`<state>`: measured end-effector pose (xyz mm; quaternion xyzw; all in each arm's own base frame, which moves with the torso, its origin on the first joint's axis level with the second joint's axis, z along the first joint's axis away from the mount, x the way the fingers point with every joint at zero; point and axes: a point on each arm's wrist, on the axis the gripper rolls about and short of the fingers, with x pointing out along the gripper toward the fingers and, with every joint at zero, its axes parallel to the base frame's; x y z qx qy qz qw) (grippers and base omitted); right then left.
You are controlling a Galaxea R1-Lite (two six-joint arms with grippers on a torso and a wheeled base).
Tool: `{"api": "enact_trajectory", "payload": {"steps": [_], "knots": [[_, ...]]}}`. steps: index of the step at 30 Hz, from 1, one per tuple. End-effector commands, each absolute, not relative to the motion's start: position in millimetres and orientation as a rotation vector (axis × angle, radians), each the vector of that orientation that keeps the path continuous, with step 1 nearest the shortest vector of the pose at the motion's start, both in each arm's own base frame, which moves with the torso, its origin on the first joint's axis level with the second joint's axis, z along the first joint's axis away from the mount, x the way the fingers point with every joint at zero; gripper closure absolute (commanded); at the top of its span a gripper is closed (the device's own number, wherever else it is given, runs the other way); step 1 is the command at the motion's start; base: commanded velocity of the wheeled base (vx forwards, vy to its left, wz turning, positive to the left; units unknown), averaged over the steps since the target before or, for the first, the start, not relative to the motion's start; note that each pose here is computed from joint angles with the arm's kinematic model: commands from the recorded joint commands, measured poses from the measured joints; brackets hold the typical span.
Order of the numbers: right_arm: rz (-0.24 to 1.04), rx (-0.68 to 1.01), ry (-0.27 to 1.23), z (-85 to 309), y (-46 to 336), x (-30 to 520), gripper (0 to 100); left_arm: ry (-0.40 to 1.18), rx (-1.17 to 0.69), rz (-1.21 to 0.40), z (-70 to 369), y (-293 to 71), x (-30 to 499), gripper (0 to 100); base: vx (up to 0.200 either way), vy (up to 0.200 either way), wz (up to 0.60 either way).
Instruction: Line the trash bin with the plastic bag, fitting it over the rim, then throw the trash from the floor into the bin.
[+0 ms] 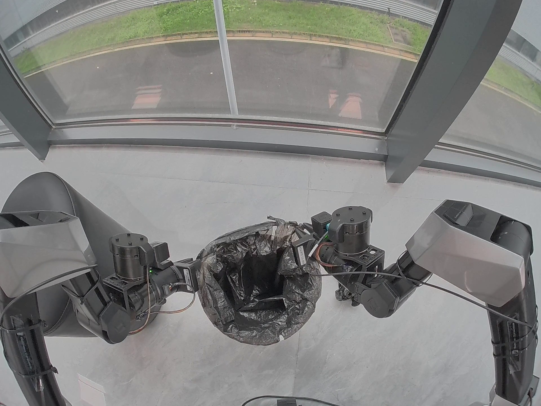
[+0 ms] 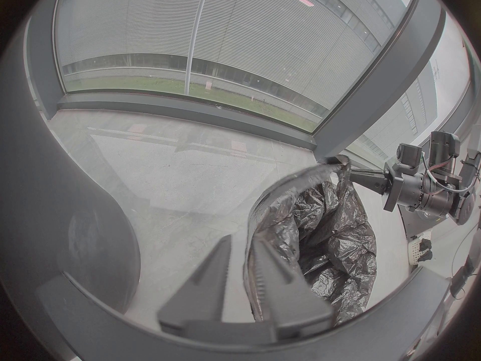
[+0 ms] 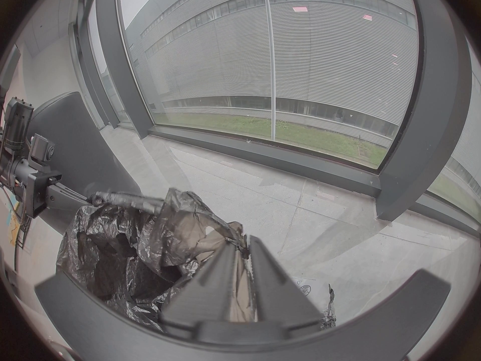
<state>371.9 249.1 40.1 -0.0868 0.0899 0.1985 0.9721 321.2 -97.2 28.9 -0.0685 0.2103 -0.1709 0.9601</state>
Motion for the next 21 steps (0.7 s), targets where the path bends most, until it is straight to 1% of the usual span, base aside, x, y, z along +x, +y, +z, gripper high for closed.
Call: {"api": "enact_trajectory", "payload": {"steps": [1,13,17,21], "knots": [[0.402,-0.173,0.175,40.8,249.1,372.5,0,0.424,-0.140,-0.345,28.7,-97.1,321.3,0,0.000,0.000,0.00],[0.395,-0.169,0.171,40.5,248.9,375.9,0,0.410,-0.143,-0.351,26.8,-98.2,326.2,0,0.000,0.000,0.00],[0.375,-0.169,0.179,30.9,245.9,382.9,0,0.431,-0.145,-0.333,19.4,-93.7,327.7,0,0.000,0.000,0.00],[0.369,-0.163,0.183,29.5,244.9,382.8,0,0.426,-0.152,-0.312,13.9,-88.3,330.4,0,0.000,0.000,0.00]]}}
